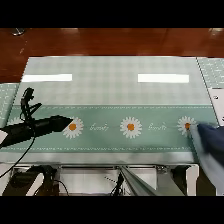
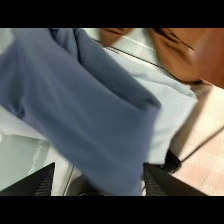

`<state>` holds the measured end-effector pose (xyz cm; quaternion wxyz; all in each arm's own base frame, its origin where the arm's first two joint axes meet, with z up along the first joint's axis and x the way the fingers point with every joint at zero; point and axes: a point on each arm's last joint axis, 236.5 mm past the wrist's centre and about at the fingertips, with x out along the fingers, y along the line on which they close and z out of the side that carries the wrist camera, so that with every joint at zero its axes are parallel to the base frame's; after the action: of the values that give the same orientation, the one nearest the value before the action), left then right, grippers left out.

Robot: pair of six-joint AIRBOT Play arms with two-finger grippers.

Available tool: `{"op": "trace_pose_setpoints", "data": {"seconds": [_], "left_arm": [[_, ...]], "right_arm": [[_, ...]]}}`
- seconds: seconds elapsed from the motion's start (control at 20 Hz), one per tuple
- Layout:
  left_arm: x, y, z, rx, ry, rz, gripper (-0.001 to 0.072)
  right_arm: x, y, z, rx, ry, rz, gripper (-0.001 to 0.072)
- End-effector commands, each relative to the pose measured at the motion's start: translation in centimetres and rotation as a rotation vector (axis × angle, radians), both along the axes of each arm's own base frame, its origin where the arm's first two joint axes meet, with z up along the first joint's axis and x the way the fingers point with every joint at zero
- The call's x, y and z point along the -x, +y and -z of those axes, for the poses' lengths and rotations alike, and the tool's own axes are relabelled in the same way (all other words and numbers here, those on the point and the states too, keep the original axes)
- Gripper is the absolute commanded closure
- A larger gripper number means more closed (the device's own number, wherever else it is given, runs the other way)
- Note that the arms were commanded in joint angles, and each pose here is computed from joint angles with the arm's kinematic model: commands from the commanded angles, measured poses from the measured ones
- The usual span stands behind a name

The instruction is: Fold the shirts.

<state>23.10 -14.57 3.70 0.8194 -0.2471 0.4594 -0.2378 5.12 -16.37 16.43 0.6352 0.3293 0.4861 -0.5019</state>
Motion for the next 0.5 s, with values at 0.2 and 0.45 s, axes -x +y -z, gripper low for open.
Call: {"op": "trace_pose_setpoints", "data": {"seconds": [0.2,0.45], "left_arm": [[-1.5,-1.1,-0.2,0.072,0.085,0.004,0.068],[-7.2,-3.8,-8.6,0.127,-0.021,0.207,0.0682]], "right_arm": [[-11.3,-2.8,-2.5,0.086,-0.404,-0.211,0.0298],[-28.0,6.9,-10.9,-0.324,-1.135,-0.652,0.0686]]}}
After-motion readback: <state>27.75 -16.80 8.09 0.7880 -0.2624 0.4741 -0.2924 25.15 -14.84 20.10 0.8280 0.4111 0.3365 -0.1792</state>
